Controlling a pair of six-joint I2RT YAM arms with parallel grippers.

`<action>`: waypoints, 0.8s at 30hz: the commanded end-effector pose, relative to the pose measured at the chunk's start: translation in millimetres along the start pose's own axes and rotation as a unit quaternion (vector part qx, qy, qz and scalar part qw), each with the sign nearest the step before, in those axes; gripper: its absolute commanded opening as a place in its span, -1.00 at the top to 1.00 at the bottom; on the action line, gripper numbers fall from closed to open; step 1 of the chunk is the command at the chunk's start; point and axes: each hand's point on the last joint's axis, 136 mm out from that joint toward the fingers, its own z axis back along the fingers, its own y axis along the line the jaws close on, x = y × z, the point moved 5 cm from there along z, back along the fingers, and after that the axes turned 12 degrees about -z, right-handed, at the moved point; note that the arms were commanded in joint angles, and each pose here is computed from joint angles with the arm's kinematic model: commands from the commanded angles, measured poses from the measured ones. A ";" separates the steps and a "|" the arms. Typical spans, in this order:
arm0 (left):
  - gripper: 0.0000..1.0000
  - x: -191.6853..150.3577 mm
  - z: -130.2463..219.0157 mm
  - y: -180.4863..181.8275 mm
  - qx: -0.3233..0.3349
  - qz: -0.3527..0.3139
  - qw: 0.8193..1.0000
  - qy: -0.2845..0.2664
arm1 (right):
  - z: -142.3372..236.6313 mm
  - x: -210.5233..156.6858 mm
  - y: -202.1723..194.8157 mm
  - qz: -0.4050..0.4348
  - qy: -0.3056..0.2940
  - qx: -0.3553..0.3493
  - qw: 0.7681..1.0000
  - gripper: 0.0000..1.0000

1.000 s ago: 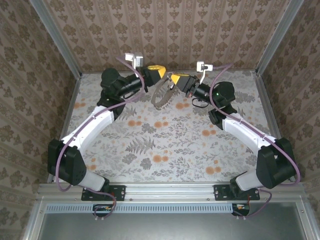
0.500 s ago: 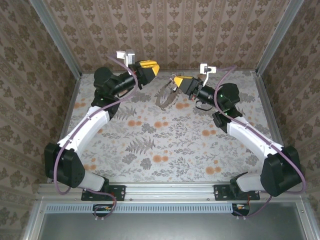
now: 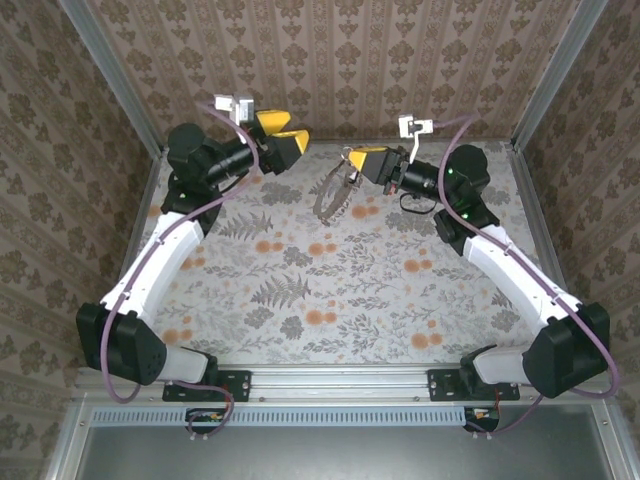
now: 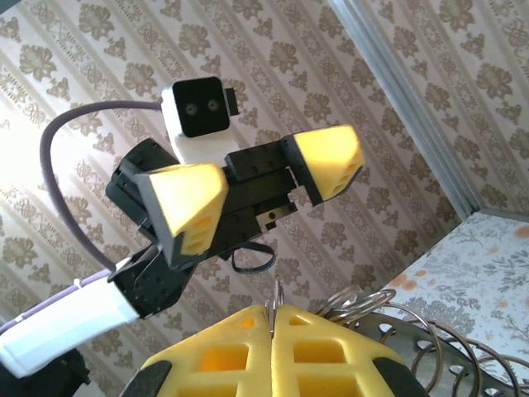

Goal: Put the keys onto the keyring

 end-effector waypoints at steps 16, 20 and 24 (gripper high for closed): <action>-1.00 -5.0 -22.0 23.3 -0.086 0.033 0.994 0.053 | 0.4 14.2 -20.6 0.013 0.081 0.014 0.997 1.00; -1.00 -11.5 -27.6 29.2 -0.099 0.060 0.991 0.064 | -4.7 12.2 -39.7 0.003 0.085 0.009 0.996 1.00; -1.00 -9.9 -35.5 34.9 -0.113 0.094 0.987 0.059 | -10.7 9.9 -61.5 -0.011 0.077 0.007 0.997 1.00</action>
